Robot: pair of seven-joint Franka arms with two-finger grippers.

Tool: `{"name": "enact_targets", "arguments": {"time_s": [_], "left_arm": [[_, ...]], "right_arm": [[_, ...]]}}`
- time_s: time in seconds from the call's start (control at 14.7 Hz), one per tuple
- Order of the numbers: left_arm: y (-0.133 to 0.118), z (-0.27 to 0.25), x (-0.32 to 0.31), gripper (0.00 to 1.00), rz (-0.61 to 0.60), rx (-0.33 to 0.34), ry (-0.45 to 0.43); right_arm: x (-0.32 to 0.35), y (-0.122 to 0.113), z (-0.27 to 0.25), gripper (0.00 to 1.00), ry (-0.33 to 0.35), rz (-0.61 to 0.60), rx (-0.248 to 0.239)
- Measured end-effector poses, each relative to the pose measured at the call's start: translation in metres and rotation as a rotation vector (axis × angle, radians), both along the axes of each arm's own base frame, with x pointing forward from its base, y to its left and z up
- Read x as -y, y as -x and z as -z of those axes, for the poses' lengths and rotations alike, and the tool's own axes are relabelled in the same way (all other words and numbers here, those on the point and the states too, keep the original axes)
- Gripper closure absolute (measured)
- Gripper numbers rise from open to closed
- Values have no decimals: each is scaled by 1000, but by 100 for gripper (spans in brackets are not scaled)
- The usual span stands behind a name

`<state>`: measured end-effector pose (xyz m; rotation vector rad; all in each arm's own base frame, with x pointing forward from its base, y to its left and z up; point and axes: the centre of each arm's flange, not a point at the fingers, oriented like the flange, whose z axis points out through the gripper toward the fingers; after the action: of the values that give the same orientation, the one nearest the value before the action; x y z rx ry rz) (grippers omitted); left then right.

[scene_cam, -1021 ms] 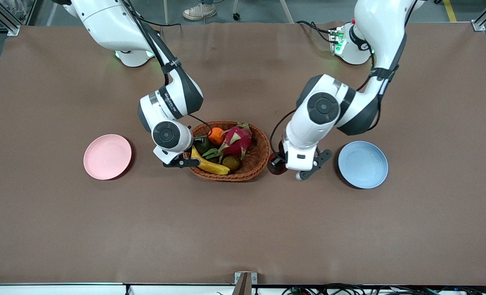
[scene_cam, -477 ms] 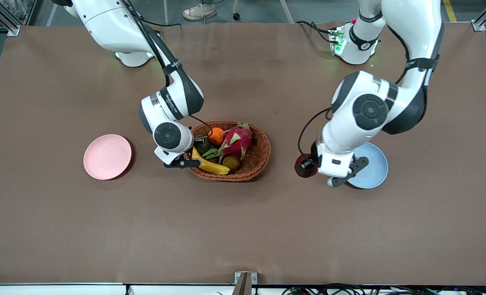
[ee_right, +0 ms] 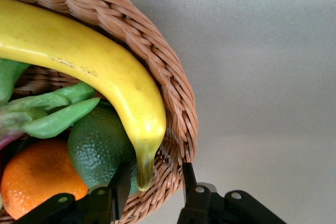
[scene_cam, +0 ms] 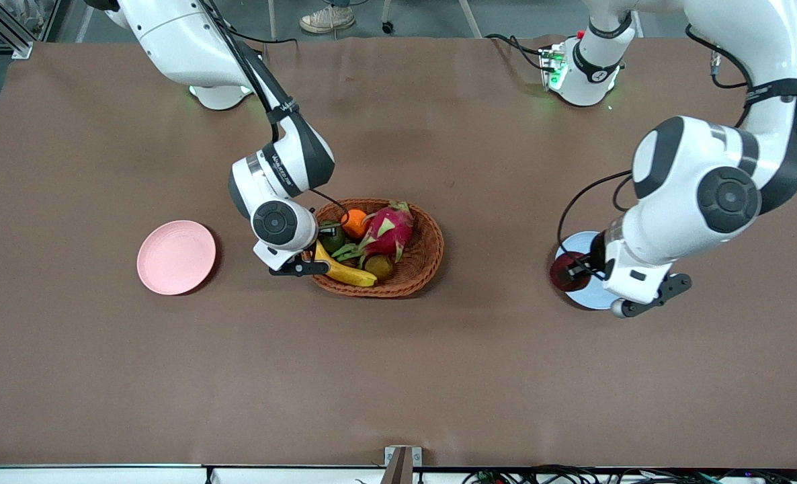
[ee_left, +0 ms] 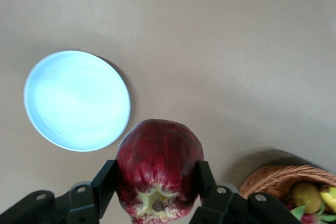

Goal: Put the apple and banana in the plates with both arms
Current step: 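Carry the apple past the blue plate while the right gripper lifts the banana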

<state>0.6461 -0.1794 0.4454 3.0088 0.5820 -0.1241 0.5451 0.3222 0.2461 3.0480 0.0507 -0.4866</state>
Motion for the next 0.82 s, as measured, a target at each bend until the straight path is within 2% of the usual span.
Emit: {"name": "enact_targets", "arguments": {"time_s": [0.41,0.61,0.68,0.75,0.82], "left_arm": [[-11,-3,-101,33,144,-22,11],[-14,-2,-154,33,178,-24,22],[-14,-1,-168,33,187,-25,24],[-13,1,-181,33,197,-27,19],[-13,3,-192,33,211,-31,4]], "right_arm": [[-1,0,0,58,-3,-1,6],[-1,0,0,61,-4,-1,6],[-1,0,0,65,-4,-1,6],[-1,0,1,65,-3,-1,6],[-1,0,1,71,-3,-1,5]]}}
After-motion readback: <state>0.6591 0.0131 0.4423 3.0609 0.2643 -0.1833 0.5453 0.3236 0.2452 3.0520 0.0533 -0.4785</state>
